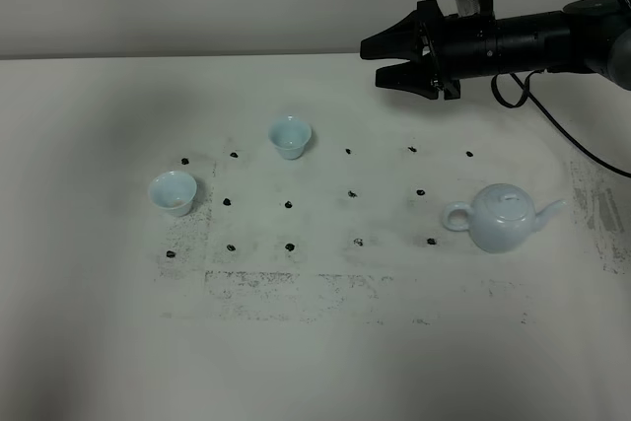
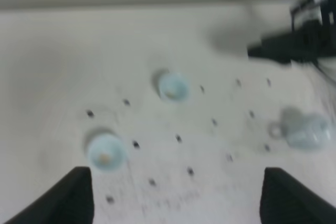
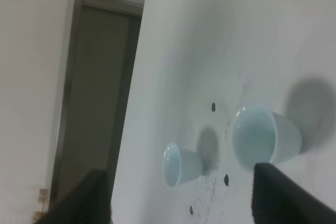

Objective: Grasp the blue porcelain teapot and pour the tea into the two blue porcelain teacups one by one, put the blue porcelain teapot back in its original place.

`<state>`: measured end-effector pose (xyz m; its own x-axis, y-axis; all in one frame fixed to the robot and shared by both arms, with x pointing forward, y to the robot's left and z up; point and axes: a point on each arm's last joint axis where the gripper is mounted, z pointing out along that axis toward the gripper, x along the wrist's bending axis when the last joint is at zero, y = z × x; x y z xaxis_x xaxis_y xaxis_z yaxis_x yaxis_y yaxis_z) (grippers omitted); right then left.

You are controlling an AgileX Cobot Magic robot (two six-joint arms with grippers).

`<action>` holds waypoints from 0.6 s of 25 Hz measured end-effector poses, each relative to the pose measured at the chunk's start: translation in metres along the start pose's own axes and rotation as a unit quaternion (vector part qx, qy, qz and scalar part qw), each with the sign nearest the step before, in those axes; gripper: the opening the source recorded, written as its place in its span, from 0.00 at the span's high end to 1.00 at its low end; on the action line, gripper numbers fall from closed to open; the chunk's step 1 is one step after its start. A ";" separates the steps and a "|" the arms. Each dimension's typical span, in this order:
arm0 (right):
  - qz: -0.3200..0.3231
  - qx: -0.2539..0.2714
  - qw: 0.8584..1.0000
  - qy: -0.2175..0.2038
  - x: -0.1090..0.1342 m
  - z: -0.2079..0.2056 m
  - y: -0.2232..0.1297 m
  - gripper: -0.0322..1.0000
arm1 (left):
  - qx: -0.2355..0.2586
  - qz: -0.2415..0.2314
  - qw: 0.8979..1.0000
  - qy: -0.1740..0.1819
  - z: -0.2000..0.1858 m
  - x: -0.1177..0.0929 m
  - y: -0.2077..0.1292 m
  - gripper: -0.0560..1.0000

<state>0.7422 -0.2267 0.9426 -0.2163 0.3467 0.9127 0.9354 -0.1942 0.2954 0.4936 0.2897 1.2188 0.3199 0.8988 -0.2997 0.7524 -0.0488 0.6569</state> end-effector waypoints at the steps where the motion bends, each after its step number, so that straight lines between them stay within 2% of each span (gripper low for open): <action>1: -0.001 0.000 1.000 0.000 0.000 0.000 0.000 0.40 | 0.009 0.006 1.000 -0.003 0.003 -0.005 -0.008 0.32; 4: -0.001 0.000 1.000 0.000 0.000 0.000 0.000 0.40 | 0.025 0.024 0.999 0.001 0.009 -0.016 -0.030 0.32; 7: -0.004 0.000 1.000 0.000 0.000 0.000 0.000 0.40 | 0.042 0.039 0.998 0.020 0.014 -0.020 -0.054 0.32; 11: -0.009 0.001 1.000 -0.001 0.000 0.000 0.000 0.40 | 0.063 0.048 0.995 0.068 0.013 -0.020 -0.084 0.32; 15: -0.012 0.002 1.000 -0.002 0.000 0.000 0.000 0.40 | 0.062 0.059 0.988 0.125 -0.005 -0.022 -0.120 0.32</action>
<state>0.7420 -0.2268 0.9420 -0.2366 0.3556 0.9042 0.9313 -0.1824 0.3154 0.3934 0.2781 1.1505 0.2693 0.9624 -0.0344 0.7876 -0.1996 0.5829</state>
